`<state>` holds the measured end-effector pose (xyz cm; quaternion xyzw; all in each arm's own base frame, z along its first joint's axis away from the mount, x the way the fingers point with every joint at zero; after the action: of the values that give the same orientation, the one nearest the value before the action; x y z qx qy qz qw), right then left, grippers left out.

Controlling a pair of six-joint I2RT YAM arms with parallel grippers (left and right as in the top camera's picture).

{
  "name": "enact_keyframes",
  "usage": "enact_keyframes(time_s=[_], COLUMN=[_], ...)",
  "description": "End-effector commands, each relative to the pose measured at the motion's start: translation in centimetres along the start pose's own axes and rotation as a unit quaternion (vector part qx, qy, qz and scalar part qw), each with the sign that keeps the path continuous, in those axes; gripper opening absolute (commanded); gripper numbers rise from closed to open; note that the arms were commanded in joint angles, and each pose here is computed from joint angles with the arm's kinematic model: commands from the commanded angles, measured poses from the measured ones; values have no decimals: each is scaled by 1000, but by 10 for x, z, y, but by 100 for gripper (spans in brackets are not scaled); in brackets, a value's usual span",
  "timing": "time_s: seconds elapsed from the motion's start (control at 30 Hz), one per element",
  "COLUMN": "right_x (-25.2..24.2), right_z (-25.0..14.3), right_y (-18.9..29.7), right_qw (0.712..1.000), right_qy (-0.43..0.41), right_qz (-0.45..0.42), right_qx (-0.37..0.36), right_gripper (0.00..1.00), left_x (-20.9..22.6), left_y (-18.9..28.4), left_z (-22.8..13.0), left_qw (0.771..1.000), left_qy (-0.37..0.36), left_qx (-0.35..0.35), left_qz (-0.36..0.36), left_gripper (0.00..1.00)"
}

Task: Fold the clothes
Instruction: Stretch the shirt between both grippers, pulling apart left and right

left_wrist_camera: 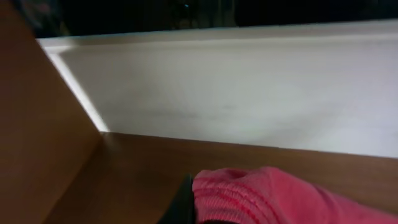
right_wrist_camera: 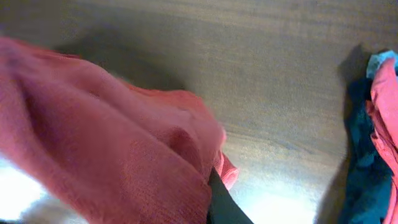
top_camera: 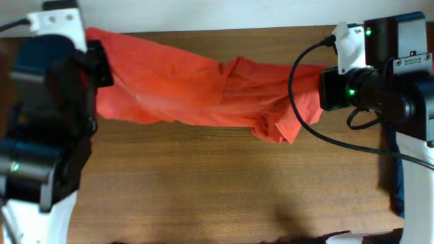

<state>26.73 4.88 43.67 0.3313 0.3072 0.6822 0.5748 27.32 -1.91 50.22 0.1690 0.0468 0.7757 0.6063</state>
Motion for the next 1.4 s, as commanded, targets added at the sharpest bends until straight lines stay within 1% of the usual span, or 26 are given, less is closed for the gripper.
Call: enact_keyframes(time_s=[0.0,0.13,0.17,0.27,0.4,0.43,0.53,0.67,0.83,0.9,1.07,1.2,1.27,1.3,1.37], right_x=[-8,-17,-24,-33,-40,-41,-39,-33,-29,-30,-37,-45,-53,-55,-59], right_z=[3,4,5,6,5,5,2,-2,-4,-1,18,46,69,74,95], right_y=[-10,-19,-18,-10,17,38,59,72,77,71,40,-1,-29,-36,-59], right_qw=[999,998,998,998,997,996,995,995,995,996,997,998,997,996,994], right_qy=[1,-10,-21,-37,-56,-63,-62,-58,-56,-51,-42,-33,-32,-31,-28], right_qz=[-34,-51,-55,-53,-50,-50,-49,-29,-14,-16,-20,-21,-34,-36,-36], right_qx=[17,32,29,21,-9,-38,-60,-78,-85,-77,-54,-48,-65,-70,-95], right_gripper=[4,4,4,4,4,4,4,4,4,4,4,4,4,4,4], left_x=[-1,0,3,9,21,29,37,43,41,39,23,4,-5,-6,-12], left_y=[-17,-43,-50,-49,-24,-5,19,39,47,41,3,-51,-85,-93,-125], left_z=[-11,-23,-22,-13,4,11,16,18,13,11,9,11,12,12,11], left_qw=[999,996,995,996,996,996,995,994,995,996,997,997,997,997,996], left_qy=[11,15,37,55,71,81,92,99,94,90,81,76,79,80,87], left_qx=[40,78,76,54,20,-3,-28,-44,-36,-26,2,8,2,0,-11], left_qz=[31,49,55,46,47,46,32,22,-1,-1,-2,6,13,15,22], left_gripper=[0,0,1,1,1,1,1,1,1,1,1,1,0,0,0])
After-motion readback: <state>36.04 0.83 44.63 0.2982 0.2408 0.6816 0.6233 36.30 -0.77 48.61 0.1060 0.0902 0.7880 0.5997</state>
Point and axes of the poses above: each gripper's point midway between its finger pads, its own y axis back along the fingers, its own x axis along the line the jaws close on, z = x × y, the point moved 8 cm from there along y, back along the fingers, and after that the axes turned 6 degrees about -y, right-handed, at the moved point
